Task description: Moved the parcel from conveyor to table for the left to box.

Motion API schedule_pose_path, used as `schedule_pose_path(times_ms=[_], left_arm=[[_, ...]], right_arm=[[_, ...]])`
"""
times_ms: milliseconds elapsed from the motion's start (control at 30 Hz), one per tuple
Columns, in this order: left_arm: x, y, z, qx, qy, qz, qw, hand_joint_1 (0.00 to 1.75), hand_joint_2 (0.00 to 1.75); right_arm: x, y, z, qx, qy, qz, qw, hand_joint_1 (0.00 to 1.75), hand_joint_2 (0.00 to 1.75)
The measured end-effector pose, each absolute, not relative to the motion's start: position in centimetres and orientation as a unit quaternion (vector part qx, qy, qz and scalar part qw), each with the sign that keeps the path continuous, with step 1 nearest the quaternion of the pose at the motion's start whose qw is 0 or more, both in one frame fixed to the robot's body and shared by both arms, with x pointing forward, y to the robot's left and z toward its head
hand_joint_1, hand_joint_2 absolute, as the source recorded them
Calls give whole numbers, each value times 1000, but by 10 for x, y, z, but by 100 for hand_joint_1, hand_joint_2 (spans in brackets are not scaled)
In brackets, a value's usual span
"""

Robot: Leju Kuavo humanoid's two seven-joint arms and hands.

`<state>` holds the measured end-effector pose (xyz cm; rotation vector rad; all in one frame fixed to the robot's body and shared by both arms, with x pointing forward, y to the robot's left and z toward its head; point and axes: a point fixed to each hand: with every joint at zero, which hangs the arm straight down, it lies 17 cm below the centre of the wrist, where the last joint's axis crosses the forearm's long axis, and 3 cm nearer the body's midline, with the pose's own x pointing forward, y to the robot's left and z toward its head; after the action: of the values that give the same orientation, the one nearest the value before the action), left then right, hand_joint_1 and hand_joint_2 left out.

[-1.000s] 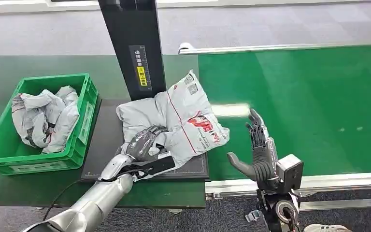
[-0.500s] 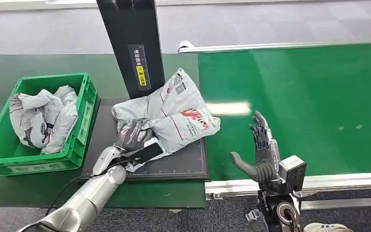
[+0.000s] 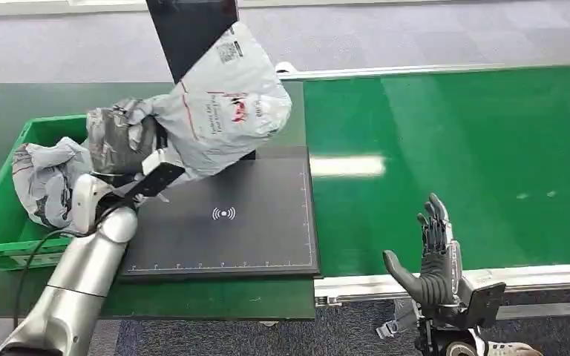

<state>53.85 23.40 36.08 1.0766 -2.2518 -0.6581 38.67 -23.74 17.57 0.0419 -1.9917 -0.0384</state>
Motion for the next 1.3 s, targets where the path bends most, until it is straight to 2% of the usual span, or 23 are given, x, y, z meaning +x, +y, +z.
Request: schedule_pose_path(times_ms=[267, 533, 667, 867, 1300], left_arm=[[540, 364, 405, 530, -783, -195, 260, 175, 175], [549, 495, 375, 599, -705, -164, 342, 175, 175], [548, 543, 352, 615, -671, -154, 385, 175, 175], [545, 574, 325, 622, -642, -155, 421, 175, 175], [543, 586, 307, 622, -628, -155, 441, 175, 175]], right_arm=[[375, -251, 181, -2, -840, -34, 542, 0, 175], [364, -254, 179, -5, -837, -43, 545, 0, 175], [364, -252, 179, -1, -837, -43, 545, 0, 175], [365, -250, 180, 2, -838, -46, 544, 0, 175], [365, -248, 182, 4, -839, -49, 542, 0, 175]])
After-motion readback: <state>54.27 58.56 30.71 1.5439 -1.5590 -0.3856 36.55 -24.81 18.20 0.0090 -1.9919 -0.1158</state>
